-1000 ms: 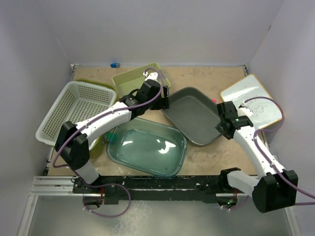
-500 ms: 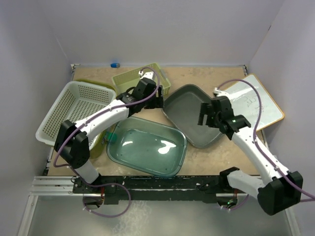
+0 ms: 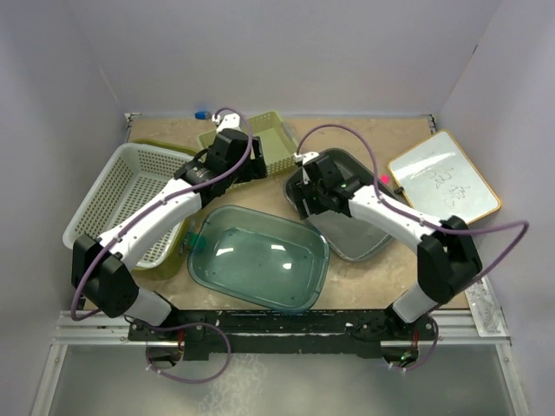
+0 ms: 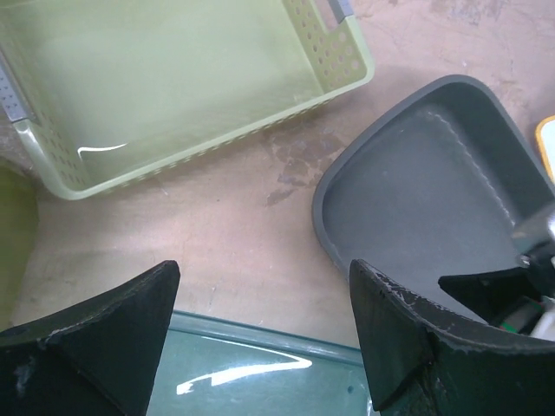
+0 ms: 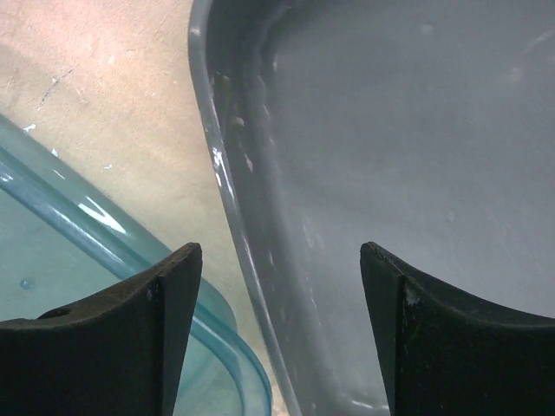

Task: Turn the large container upside down

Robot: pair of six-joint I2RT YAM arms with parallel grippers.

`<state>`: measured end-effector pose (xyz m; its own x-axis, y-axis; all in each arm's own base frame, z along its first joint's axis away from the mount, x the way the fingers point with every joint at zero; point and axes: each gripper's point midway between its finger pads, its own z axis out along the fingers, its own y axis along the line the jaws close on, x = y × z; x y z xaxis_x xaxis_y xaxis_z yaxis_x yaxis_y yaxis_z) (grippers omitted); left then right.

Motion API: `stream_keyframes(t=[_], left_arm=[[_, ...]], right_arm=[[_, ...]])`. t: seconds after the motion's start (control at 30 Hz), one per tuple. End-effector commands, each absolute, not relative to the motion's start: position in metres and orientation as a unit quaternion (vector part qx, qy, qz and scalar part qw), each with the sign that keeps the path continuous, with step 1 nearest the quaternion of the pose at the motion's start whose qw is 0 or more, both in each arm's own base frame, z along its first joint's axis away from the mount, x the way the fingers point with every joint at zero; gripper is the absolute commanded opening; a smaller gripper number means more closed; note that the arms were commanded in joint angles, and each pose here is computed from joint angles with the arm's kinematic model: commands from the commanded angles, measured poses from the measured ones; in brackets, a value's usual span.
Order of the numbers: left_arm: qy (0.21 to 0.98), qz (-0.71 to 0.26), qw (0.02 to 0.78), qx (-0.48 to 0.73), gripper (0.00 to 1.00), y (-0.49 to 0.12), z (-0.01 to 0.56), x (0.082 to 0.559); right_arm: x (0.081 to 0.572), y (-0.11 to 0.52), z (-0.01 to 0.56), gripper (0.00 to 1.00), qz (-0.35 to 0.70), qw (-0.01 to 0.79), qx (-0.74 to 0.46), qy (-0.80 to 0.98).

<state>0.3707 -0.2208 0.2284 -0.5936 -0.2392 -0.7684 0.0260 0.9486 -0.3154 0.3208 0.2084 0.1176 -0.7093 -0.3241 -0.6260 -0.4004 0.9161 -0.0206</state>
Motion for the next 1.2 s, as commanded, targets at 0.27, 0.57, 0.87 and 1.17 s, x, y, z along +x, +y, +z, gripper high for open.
stream_keyframes(t=[0.27,0.57,0.87,1.17], left_arm=[[0.877,-0.124,0.458,-0.078,0.76,-0.203,0.226,0.368],[0.88,-0.123,0.452,-0.078,0.76,-0.205,0.215,0.371],[0.879,-0.135,0.453,-0.065,0.76,-0.211,0.217,0.372],[0.862,-0.246,0.443,0.009,0.76,-0.252,0.231,0.357]], right_arm=[[0.34,0.246,0.093,0.62,0.04,0.323,-0.238,0.915],[0.335,0.244,0.09,0.26,0.036,0.311,-0.225,0.923],[0.342,0.243,0.164,0.0,0.078,0.371,-0.176,0.908],[0.368,0.205,0.218,0.0,0.253,0.376,0.003,0.891]])
